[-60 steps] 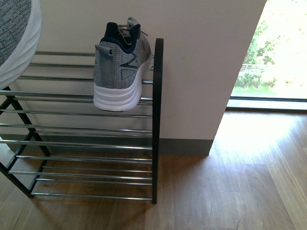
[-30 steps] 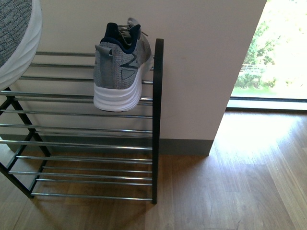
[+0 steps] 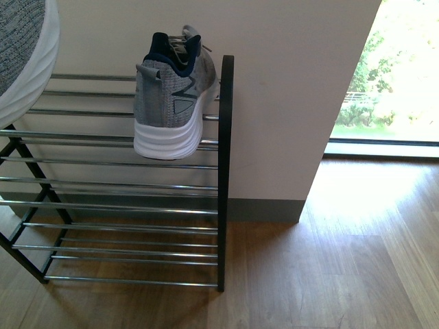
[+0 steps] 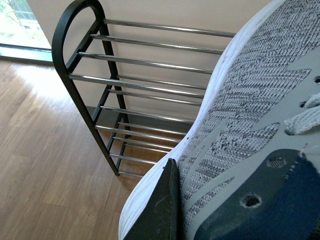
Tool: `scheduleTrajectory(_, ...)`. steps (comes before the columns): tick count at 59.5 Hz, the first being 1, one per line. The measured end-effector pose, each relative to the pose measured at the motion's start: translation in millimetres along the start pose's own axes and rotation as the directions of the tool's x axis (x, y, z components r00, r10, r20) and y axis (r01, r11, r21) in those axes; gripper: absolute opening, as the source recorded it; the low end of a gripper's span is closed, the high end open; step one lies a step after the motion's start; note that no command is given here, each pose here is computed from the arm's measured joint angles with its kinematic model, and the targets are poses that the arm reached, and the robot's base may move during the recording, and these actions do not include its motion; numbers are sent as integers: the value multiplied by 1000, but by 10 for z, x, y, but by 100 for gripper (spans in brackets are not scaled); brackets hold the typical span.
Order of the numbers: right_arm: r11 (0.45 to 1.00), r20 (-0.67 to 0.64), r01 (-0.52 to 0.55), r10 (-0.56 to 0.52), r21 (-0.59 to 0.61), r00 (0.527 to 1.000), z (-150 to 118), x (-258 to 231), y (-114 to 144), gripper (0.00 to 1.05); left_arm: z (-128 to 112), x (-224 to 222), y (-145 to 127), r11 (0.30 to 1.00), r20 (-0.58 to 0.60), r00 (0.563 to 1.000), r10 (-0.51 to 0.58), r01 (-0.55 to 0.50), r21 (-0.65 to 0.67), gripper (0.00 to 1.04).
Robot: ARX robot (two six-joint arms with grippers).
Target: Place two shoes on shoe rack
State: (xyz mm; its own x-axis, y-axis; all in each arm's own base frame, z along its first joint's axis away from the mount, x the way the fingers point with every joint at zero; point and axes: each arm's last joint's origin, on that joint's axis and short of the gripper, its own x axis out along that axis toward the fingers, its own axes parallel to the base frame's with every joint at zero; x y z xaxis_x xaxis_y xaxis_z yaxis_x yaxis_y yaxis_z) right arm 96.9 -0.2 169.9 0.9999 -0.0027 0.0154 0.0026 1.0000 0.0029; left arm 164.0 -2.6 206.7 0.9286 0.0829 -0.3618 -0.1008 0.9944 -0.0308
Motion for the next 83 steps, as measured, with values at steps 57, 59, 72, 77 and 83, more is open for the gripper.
scheduleTrajectory(57, 1000, 0, 0, 0, 0, 1000, 0, 0, 0, 96, 935, 1519, -655, 908, -351, 931, -102, -57, -415, 2)
scheduleTrajectory(59, 1000, 0, 0, 0, 0, 1000, 0, 0, 0, 96, 927, 1553, -672, 906, -361, 927, -103, -62, -418, 2)
scheduleTrajectory(72, 1000, 1, 0, 0, 0, 1000, 1, 0, 0, 96, 849, 1785, -804, 904, -435, 894, -107, -96, -418, 2)
scheduleTrajectory(77, 1000, 1, 0, 0, 0, 1000, 1, 0, 0, 96, 849, 1861, -862, 908, -456, 885, -99, -107, -405, 2)
scheduleTrajectory(83, 1000, 1, 0, 0, 0, 1000, 1, 0, 0, 96, 850, 1927, -916, 913, -470, 878, -90, -116, -391, 2)
